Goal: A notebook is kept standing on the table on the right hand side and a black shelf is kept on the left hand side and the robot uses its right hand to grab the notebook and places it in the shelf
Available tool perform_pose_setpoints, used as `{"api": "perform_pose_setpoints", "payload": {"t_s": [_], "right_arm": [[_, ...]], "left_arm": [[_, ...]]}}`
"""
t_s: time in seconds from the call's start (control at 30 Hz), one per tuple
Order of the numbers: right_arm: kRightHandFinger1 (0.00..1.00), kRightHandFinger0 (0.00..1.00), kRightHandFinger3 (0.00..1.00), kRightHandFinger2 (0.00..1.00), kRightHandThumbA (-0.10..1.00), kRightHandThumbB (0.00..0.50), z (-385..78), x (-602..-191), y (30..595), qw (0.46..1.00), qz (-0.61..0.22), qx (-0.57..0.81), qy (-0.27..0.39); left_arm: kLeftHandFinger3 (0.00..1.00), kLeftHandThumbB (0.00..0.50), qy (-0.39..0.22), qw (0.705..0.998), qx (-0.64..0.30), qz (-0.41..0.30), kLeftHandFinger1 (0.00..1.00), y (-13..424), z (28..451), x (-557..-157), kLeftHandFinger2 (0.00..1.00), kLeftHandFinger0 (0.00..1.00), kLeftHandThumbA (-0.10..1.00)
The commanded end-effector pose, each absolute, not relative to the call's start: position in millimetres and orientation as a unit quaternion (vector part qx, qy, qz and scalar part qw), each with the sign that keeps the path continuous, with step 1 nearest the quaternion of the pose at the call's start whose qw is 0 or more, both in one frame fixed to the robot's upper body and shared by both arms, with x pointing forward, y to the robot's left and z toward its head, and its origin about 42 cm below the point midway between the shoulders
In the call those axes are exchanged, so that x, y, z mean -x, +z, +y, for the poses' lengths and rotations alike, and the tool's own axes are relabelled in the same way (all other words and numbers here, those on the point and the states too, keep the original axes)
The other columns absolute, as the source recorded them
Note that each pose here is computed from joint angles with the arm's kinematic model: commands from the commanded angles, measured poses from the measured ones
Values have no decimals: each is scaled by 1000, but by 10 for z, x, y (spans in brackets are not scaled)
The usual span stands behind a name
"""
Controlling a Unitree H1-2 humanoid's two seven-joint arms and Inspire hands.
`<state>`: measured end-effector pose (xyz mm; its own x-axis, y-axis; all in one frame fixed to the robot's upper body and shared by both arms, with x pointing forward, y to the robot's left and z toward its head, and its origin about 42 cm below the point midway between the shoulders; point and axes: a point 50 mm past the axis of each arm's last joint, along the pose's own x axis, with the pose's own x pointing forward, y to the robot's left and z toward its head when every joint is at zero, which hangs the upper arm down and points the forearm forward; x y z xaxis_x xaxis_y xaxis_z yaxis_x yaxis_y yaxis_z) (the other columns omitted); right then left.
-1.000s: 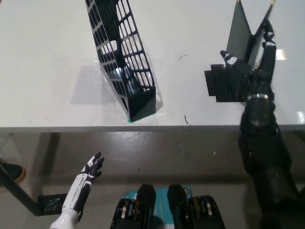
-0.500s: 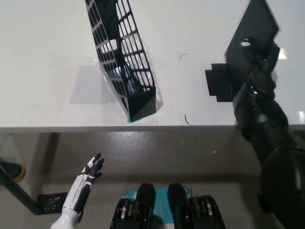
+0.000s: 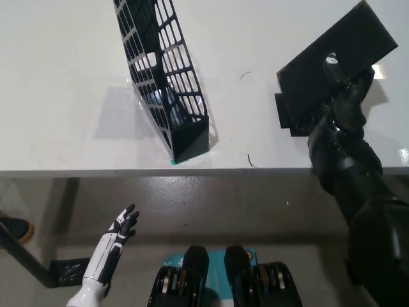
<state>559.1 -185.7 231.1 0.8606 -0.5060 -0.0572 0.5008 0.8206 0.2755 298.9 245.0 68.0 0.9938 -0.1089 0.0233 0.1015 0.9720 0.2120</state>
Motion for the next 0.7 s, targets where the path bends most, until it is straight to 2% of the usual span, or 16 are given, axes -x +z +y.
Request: {"api": "perform_pose_setpoints", "payload": {"t_s": [0.0, 0.03, 0.13, 0.23, 0.37, 0.6, 0.67], "right_arm": [[128, 0, 630, 573, -100, 127, -1813, -5664, 3087, 941, -186, -130, -252], [119, 0, 629, 553, -100, 154, -1755, -5597, 3252, 936, -223, -110, -250], [51, 0, 582, 490, -100, 129, -1621, -5349, 3605, 919, -313, -100, -219], [13, 0, 642, 491, -100, 78, -1467, -5011, 3945, 896, -392, -75, -196], [68, 0, 689, 540, -100, 70, -1251, -4604, 4241, 879, -445, -77, -151], [106, 0, 714, 560, -100, 84, -960, -4247, 4464, 851, -512, -24, -112], [158, 0, 772, 632, -100, 95, -855, -4169, 4503, 843, -529, -8, -100]], "left_arm": [[1000, 178, -48, 991, -116, -44, 1000, 785, 2511, -3038, 1000, 1000, 1000], [1000, 178, -49, 991, -116, -41, 1000, 786, 2510, -3034, 1000, 1000, 1000], [1000, 187, -48, 992, -112, -40, 1000, 784, 2504, -3035, 1000, 1000, 1000], [1000, 193, -49, 991, -117, -42, 1000, 788, 2507, -3051, 1000, 1000, 1000], [1000, 181, -50, 991, -117, -44, 1000, 798, 2508, -3060, 1000, 1000, 1000], [1000, 168, -52, 991, -119, -40, 1000, 803, 2509, -3077, 1000, 1000, 1000], [1000, 158, -52, 991, -121, -39, 1000, 797, 2512, -3067, 1000, 1000, 1000]]}}
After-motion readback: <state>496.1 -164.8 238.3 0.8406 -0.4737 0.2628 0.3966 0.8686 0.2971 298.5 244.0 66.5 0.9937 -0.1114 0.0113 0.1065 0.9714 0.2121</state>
